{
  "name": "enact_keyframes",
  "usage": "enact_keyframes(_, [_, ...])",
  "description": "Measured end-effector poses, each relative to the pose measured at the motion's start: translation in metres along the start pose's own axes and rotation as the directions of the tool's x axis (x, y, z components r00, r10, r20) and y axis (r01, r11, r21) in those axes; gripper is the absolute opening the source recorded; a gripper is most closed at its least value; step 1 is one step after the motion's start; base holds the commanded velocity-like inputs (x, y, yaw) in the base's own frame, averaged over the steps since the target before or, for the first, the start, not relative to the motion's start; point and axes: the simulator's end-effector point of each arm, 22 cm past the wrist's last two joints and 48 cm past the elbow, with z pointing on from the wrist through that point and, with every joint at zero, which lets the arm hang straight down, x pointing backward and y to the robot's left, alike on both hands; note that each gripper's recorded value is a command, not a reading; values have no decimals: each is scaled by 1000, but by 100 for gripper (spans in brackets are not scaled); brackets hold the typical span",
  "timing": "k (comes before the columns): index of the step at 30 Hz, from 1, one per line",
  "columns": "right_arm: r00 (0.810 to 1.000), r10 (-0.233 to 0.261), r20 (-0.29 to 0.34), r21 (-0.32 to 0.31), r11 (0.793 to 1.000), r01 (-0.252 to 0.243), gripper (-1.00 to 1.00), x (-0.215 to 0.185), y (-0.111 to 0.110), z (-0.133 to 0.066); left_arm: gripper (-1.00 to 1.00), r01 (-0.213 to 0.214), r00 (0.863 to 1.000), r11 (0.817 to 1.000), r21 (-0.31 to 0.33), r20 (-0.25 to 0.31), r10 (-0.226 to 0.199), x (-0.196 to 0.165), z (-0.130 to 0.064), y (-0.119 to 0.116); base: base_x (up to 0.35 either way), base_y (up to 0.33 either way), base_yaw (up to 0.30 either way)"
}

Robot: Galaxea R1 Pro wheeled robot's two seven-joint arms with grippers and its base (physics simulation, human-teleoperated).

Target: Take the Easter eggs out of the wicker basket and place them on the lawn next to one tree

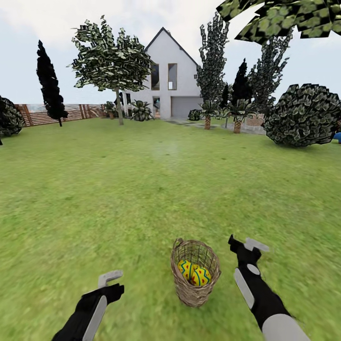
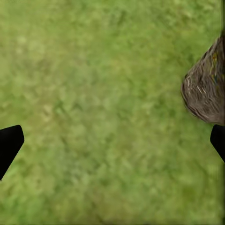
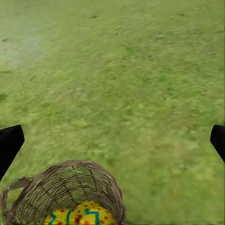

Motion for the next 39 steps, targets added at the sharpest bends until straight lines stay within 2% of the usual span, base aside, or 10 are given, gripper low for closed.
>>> enact_keyframes(4, [999, 41, -15, -52, 998, -41, 100, -9, 47, 1, 100, 7, 1000, 1000, 4, 16, -7, -9, 1, -10, 0, 0, 0])
enact_keyframes(6, [999, 35, -38, -64, 997, -37, 100, -11, 57, 5, 100, 9, 999, 1000, 4, 30, -10, -18, 2, -13, 0, 0, 0])
enact_keyframes(8, [993, 3, -117, -74, 997, -12, 100, 1, 63, 8, 100, 8, 1000, 1000, 8, 30, -8, -25, 3, -18, 0, 0, 0])
enact_keyframes(12, [966, -63, -250, -89, 995, 41, 100, 30, 64, 7, 100, -5, 1000, 1000, 21, -28, 5, -15, 8, -31, 0, 0, 0])
enact_keyframes(19, [956, -88, -281, -94, 994, 64, 100, 44, 62, 10, 100, 0, 1000, 1000, -4, -24, 0, -26, 10, -53, 0, 0, 0])
enact_keyframes(24, [954, -103, -282, -101, 992, 78, 100, 20, 81, 33, 100, -10, 1000, 1000, 0, 7, 10, -75, 15, -71, 0, 0, 0])
enact_keyframes(26, [916, -135, -378, -77, 990, 114, 100, 40, 77, 48, 100, -56, 995, 998, -7, -88, 56, -80, 31, -84, 0, 0, 0])
enact_keyframes(29, [911, -133, -389, -66, 991, 117, 100, 48, 74, 53, 100, -55, 992, 998, -4, -114, 55, -83, 39, -89, 0, 0, 0])
enact_keyframes(35, [913, -122, -389, -60, 992, 108, 100, 58, 71, 57, 100, -26, 996, 999, -18, -90, 24, -76, 58, -86, 0, 0, 0])
enact_keyframes(39, [911, -127, -392, -63, 992, 111, 100, 65, 71, 59, 100, -13, 998, 998, -56, -68, 9, -77, 70, -59, 0, 0, 0])
